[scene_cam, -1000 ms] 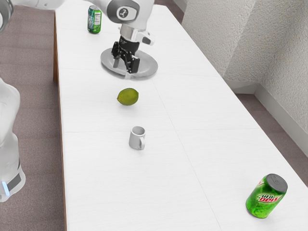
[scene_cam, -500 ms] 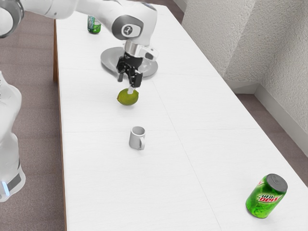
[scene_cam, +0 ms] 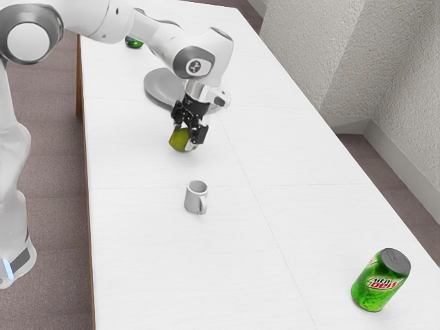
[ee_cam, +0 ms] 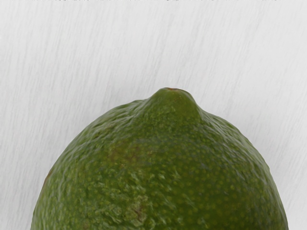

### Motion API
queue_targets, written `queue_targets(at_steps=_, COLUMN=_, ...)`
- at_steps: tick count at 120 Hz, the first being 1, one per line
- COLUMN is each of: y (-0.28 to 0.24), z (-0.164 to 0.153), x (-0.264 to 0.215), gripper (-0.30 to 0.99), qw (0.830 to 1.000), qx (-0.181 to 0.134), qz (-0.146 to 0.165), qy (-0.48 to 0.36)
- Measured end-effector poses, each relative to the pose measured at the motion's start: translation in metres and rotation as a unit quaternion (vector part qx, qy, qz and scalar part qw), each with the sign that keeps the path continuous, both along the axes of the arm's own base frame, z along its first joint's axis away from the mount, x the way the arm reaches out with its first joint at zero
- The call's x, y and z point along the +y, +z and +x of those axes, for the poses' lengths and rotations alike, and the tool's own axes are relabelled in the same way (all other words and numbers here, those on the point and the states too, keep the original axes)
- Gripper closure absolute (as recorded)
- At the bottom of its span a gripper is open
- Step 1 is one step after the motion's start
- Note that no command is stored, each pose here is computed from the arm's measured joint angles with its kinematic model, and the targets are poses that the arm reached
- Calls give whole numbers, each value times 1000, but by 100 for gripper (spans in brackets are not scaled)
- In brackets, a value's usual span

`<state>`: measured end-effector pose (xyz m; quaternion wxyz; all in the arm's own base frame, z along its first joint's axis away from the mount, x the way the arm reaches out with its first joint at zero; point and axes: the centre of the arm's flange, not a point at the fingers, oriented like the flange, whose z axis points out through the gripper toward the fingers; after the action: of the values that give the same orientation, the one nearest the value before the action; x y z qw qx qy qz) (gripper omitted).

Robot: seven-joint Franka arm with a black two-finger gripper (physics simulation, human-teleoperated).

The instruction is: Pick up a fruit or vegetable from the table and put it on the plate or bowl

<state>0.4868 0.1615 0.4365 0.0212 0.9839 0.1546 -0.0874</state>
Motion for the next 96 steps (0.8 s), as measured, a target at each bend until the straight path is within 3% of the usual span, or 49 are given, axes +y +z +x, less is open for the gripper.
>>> queue_targets(at_steps=26, y=11, z=0, x=8, gripper=45, qw=1000, qx=-13, qz=7, qy=6)
queue_targets(at_steps=43, y=68, z=-2, x=46, gripper=51, qw=997, qx=-59, qz=18, qy=37)
queue_targets(at_steps=55, y=136, z=-19, x=122, gripper=50, qw=987, qx=-110, qz=46, qy=107)
queue_targets(at_steps=60, y=137, z=-28, x=157, gripper=48, qw=982, qx=-103, qz=62, qy=143)
queue_targets(at_steps=67, y=114, z=-27, x=205, gripper=48, qw=974, qx=-69, qz=86, qy=197)
queue_targets(at_steps=74, y=94, z=4, x=211, gripper=50, qw=973, qx=-52, qz=97, qy=204)
queue_targets(at_steps=84, y=70, z=41, x=205, gripper=51, qw=976, qx=-46, qz=84, qy=195)
queue_targets(at_steps=96, y=64, z=44, x=219, gripper=51, qw=975, qx=-51, qz=67, qy=207)
